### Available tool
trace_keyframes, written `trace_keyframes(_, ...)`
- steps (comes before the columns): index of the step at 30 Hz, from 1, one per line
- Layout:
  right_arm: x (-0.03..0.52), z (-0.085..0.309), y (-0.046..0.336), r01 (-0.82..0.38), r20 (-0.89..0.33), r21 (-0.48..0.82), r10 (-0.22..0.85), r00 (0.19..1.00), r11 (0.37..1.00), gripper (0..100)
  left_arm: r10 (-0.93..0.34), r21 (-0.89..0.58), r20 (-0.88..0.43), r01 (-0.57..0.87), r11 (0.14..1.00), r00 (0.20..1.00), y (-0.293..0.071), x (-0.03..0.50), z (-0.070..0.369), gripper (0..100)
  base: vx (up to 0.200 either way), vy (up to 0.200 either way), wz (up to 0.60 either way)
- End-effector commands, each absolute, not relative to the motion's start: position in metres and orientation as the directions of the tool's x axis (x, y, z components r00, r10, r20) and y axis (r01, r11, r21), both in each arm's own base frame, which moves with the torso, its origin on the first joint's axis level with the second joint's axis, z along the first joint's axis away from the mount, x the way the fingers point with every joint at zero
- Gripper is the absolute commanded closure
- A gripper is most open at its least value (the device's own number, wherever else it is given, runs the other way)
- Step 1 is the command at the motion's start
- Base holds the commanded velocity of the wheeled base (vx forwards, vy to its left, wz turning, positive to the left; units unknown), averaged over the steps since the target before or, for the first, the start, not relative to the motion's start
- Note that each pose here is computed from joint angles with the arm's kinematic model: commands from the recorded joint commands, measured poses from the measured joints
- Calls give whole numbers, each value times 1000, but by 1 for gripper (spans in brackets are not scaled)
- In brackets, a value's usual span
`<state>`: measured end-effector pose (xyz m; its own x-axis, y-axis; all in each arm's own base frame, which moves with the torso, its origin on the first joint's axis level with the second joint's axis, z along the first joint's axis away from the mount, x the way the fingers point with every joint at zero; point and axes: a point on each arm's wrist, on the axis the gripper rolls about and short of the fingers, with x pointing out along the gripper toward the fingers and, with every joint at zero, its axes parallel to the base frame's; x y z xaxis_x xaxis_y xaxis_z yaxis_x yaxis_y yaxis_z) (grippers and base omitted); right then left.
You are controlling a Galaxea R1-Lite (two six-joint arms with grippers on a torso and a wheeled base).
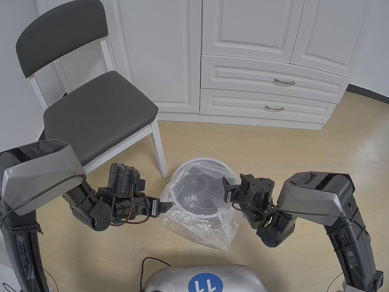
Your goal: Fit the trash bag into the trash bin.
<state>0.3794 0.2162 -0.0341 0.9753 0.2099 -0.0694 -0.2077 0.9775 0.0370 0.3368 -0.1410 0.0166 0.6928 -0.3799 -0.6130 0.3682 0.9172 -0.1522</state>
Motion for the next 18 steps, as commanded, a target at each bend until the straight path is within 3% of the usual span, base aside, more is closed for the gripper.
trace_keyframes(1,383,-58,215,-201,-103,25,203,974,979,100,-386,-153,-596,372,915,704,-142,337,21,0,0,0,0)
trace_keyframes(14,413,-46,222,-184,64,92,179,982,979,100,-396,-152,-576,382,911,715,-148,337,23,0,0,0,0)
trace_keyframes(18,420,-44,224,-133,95,108,123,988,985,100,-399,-152,-570,385,910,718,-148,337,24,0,0,0,0)
